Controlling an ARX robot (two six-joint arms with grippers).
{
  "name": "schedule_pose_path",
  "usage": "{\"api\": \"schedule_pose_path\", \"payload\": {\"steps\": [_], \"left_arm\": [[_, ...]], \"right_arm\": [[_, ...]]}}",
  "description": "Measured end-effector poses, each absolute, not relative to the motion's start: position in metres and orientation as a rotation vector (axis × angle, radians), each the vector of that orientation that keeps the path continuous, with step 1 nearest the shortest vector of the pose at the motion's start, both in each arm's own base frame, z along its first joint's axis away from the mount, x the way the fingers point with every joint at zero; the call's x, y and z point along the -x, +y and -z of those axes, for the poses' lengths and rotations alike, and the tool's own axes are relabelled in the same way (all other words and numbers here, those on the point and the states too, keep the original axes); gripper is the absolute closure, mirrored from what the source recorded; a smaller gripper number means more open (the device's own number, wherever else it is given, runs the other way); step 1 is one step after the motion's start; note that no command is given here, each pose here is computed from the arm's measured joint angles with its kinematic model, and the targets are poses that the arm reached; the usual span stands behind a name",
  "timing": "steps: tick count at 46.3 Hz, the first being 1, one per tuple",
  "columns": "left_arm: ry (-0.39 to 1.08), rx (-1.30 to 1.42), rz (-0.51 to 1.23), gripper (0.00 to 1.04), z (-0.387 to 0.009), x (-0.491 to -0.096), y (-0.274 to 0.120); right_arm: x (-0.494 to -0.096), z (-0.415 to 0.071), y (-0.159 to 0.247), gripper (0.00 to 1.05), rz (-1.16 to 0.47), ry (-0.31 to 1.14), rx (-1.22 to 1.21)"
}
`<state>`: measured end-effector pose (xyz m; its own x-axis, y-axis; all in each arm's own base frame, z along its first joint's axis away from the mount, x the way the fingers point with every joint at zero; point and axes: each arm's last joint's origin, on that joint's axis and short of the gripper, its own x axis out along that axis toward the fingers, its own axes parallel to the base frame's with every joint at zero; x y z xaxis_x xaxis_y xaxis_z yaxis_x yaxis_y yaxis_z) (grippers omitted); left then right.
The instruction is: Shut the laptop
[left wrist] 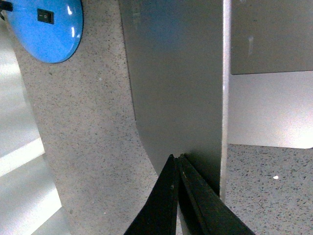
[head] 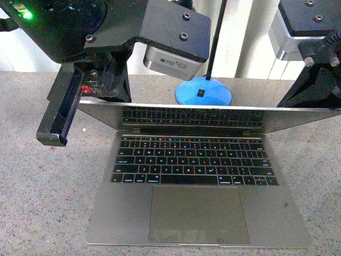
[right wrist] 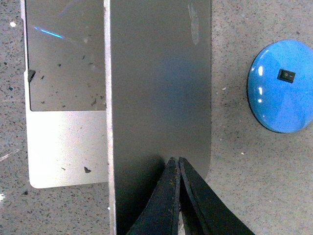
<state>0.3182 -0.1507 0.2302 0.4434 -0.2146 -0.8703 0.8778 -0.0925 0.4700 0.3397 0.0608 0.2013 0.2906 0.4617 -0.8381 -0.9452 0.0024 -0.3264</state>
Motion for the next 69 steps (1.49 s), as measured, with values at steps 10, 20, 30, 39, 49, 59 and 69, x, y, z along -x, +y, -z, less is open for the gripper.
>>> {"api": "schedule_pose_path", "payload": {"steps": [10, 20, 30, 39, 49, 59, 69], "left_arm": [[0.655, -1.358, 1.044, 1.01, -0.223, -0.315, -0.152], [0.658, -1.347, 1.061, 1.01, -0.214, -0.309, -0.156], [0.662, -1.343, 1.081, 1.01, -0.204, -0.304, -0.158], [0.662, -1.335, 1.087, 1.01, -0.198, -0.303, -0.159], [0.67, -1.32, 1.111, 1.01, -0.182, -0.299, -0.164], [0.677, -1.303, 1.123, 1.01, -0.17, -0.295, -0.167], [0.707, -1.305, 1.159, 1.01, -0.151, -0.287, -0.17]], "right_arm": [[-0.337, -0.197, 0.06, 1.02, -1.216, 0.608, 1.029], [-0.333, -0.188, 0.06, 1.02, -1.224, 0.617, 1.006], [-0.331, -0.177, 0.06, 1.02, -1.223, 0.625, 0.986], [-0.328, -0.167, 0.061, 1.02, -1.231, 0.629, 0.972], [-0.323, -0.149, 0.064, 1.02, -1.247, 0.636, 0.947], [-0.318, -0.132, 0.065, 1.02, -1.258, 0.654, 0.921], [-0.313, -0.118, 0.067, 1.02, -1.263, 0.655, 0.894]]}}
